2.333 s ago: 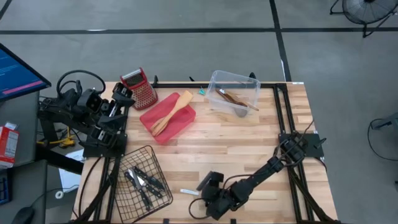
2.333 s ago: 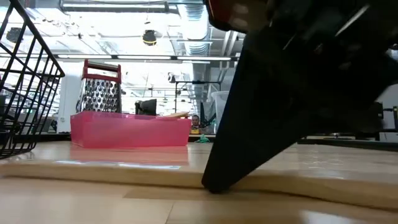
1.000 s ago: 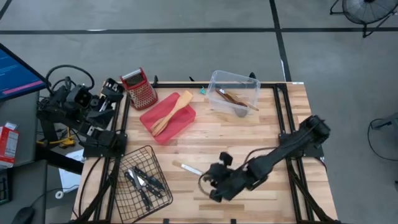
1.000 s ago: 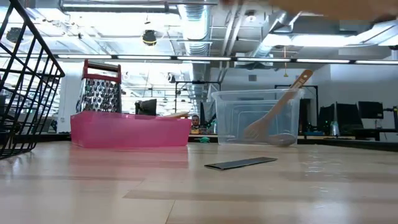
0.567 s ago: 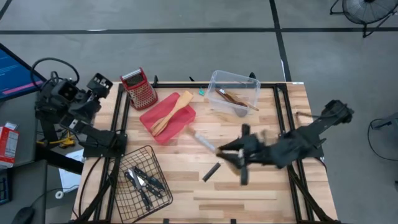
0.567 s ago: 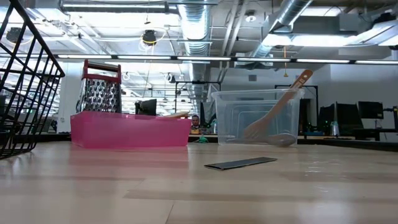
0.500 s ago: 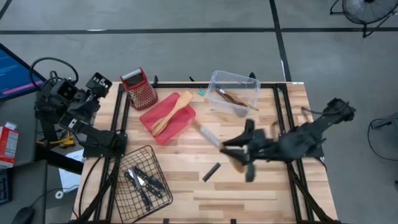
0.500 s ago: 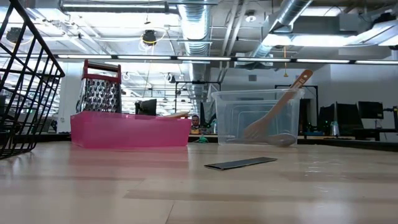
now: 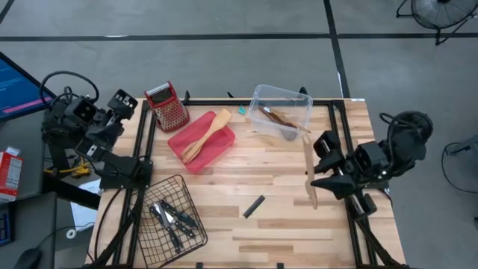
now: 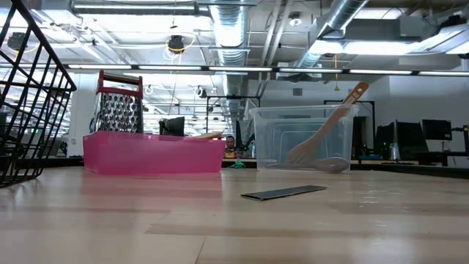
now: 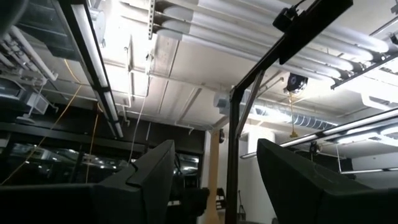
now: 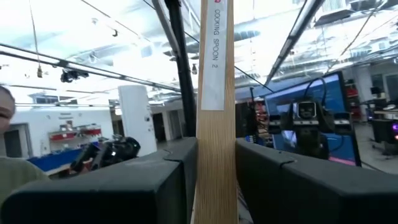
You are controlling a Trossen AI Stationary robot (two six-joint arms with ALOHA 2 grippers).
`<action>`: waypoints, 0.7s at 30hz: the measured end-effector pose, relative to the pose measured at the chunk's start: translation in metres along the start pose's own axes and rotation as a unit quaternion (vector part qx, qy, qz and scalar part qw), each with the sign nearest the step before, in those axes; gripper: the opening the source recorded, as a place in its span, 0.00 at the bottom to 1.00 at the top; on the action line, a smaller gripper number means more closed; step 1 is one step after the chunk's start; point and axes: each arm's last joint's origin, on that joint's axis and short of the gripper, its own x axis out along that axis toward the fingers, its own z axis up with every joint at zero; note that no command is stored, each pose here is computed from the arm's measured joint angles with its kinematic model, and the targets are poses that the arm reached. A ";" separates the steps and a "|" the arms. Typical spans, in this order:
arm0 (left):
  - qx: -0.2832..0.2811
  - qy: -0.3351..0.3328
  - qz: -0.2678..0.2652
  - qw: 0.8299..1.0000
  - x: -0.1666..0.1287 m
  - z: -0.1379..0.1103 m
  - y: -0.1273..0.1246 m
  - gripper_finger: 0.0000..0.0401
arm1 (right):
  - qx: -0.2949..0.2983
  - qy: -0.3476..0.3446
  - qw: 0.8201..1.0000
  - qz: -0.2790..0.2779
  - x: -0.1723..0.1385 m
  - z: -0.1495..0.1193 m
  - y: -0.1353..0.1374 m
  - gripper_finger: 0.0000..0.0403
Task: Pick & Place Kitchen Items
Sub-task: Put the wooden serving spoon into the transparent bin
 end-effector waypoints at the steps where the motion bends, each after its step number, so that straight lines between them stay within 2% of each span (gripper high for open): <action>1: 0.000 0.003 0.000 1.000 0.000 -0.001 0.000 0.52 | 0.001 0.000 1.000 0.002 -0.001 0.000 0.001 0.23; 11: 0.001 0.009 0.002 1.000 0.000 -0.002 0.000 0.52 | -0.012 0.003 1.000 -0.003 0.000 -0.001 0.000 0.23; 15: 0.004 0.035 0.003 0.999 0.000 -0.007 0.000 0.52 | -0.045 0.031 0.996 -0.075 0.000 -0.006 -0.004 0.23; 21: 0.016 0.123 0.019 0.992 0.001 -0.028 0.002 0.52 | -0.112 0.063 0.970 -0.207 0.005 -0.017 -0.016 0.23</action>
